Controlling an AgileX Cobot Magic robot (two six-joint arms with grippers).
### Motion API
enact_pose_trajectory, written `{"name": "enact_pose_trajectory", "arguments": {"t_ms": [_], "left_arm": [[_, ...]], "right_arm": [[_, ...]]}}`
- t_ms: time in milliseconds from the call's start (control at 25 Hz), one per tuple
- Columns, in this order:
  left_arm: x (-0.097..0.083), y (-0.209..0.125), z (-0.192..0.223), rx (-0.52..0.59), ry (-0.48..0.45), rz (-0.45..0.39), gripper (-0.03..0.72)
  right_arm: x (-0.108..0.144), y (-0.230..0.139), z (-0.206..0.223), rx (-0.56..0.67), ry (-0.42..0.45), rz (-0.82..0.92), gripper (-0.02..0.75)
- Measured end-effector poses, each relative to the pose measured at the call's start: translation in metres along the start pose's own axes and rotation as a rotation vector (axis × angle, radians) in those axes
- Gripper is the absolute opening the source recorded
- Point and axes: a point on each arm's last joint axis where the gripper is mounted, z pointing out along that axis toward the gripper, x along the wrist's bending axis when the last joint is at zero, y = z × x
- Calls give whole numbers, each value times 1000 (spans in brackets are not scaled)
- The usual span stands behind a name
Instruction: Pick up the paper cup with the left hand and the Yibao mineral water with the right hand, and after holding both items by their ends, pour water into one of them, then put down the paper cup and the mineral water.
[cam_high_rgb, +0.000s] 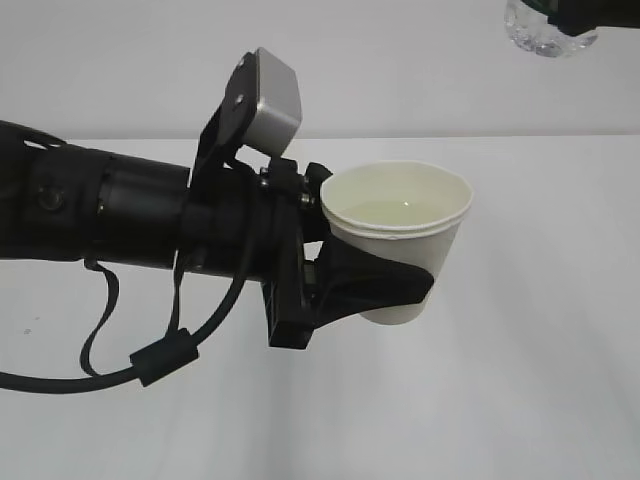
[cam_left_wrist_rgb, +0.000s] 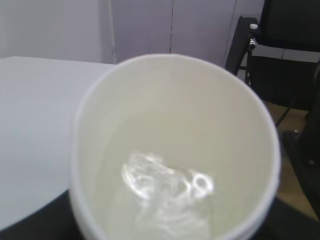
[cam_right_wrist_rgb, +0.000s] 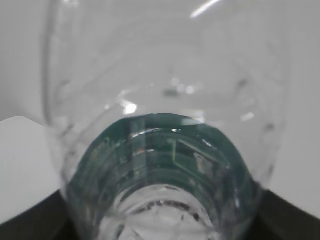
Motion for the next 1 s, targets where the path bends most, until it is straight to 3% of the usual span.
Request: {"name": "enact_pose_trajectory", "arguments": {"t_ms": [640, 1000], "left_arm": [[10, 7, -1, -81, 110, 42, 445], [29, 7, -15, -106, 194, 8, 445]], "right_arm": [[0, 0, 0, 3, -3, 0, 472], [0, 0, 0, 5, -4, 0, 473]]}}
